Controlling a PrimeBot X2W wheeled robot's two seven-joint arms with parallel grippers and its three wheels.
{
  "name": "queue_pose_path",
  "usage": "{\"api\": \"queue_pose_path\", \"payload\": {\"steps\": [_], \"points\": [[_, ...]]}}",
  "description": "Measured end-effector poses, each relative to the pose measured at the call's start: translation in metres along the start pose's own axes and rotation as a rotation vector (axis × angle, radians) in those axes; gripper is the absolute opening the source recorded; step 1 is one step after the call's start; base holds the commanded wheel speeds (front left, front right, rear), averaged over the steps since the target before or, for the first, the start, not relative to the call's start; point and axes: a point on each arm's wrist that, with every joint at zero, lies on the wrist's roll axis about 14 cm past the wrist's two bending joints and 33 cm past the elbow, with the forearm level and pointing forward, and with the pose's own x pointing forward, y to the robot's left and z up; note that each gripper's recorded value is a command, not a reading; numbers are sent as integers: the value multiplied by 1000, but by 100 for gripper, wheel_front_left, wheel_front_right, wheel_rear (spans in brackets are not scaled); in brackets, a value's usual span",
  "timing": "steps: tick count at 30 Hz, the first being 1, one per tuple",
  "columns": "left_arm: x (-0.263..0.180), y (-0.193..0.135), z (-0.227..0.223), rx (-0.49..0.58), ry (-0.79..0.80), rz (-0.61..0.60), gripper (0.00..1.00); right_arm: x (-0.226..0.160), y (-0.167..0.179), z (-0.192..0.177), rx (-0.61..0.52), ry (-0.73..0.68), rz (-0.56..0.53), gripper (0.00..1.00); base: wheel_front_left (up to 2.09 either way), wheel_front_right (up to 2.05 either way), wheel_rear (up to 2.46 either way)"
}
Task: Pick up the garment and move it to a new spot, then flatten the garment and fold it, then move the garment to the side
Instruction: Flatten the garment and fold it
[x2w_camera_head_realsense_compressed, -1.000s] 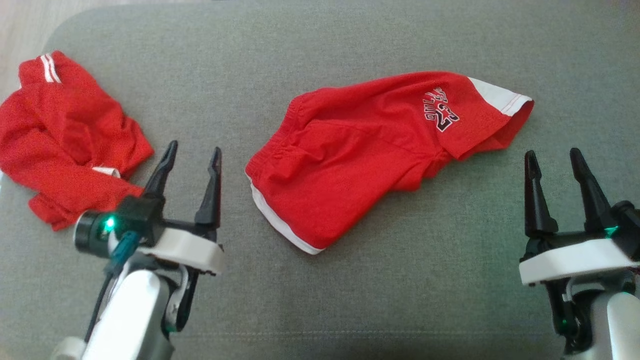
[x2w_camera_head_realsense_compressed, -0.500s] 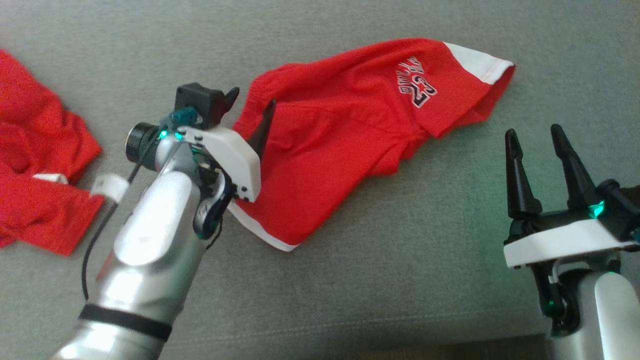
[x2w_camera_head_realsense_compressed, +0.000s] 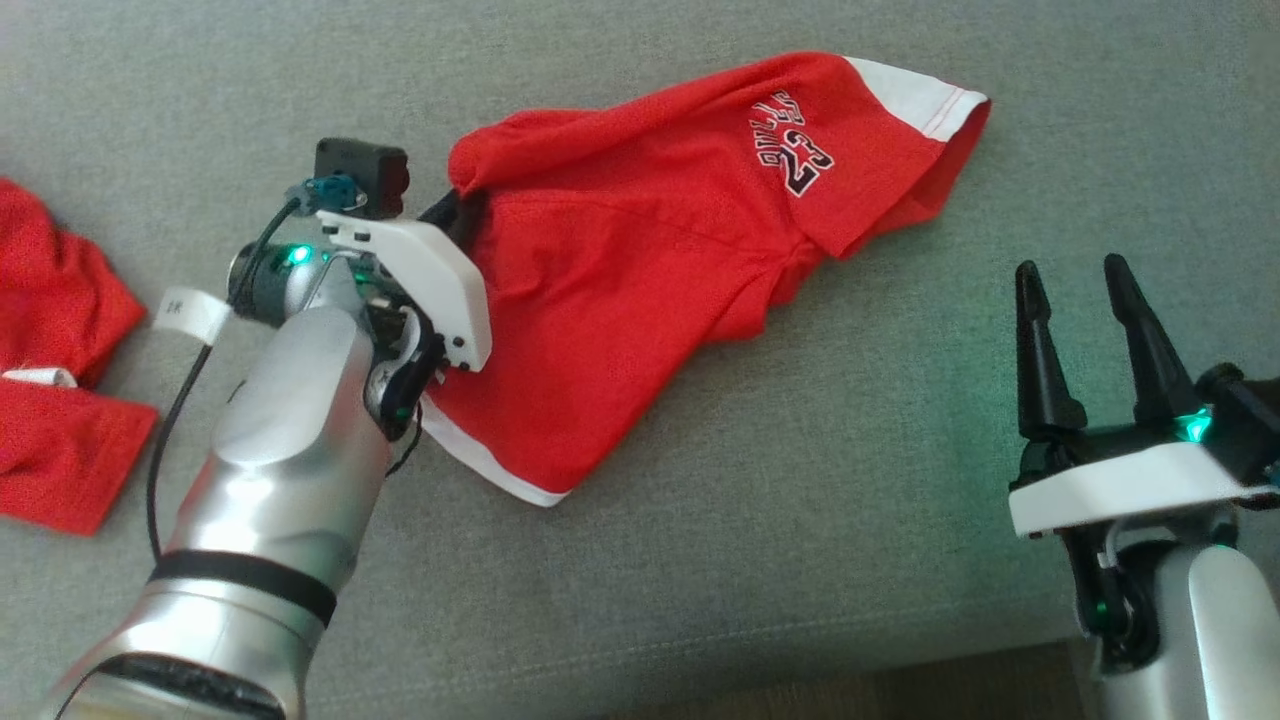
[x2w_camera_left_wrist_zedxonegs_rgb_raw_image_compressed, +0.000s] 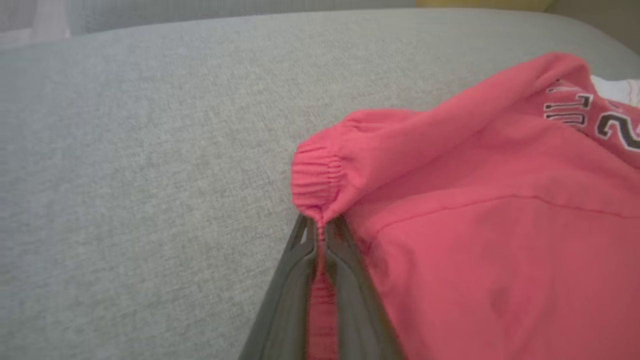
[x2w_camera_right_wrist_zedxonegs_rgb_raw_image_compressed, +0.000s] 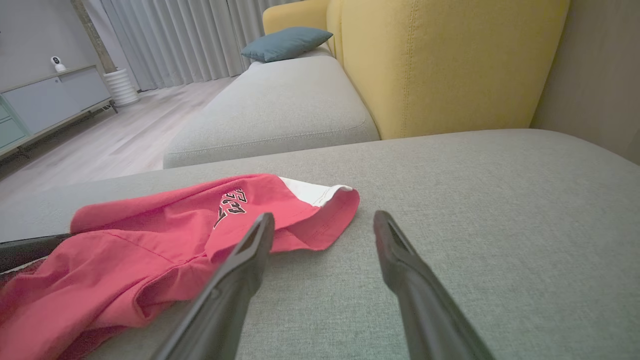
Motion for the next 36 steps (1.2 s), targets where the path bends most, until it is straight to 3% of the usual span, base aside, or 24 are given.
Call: {"api": "queue_pose_path", "payload": {"steps": [10, 19, 27, 28, 29, 36], "points": [[-27, -11, 55, 189, -254, -4, 0, 0, 11, 11, 20, -33, 32, 100, 0, 0, 0], [-81, -49, -49, 215, -97, -38, 0, 2, 22, 13, 27, -28, 64, 100, 0, 0, 0], [-93, -49, -63, 206, -54, -10, 0, 1, 24, 15, 26, -24, 72, 100, 0, 0, 0], [-95, -47, -62, 187, -67, 0, 33, 0, 25, 15, 25, -26, 72, 100, 0, 0, 0], [-97, -48, -61, 170, -87, 6, 100, -2, 24, 16, 24, -26, 70, 100, 0, 0, 0], [-115, -55, -33, 126, -263, 32, 100, -12, 22, 21, 0, -31, 63, 100, 0, 0, 0]]}}
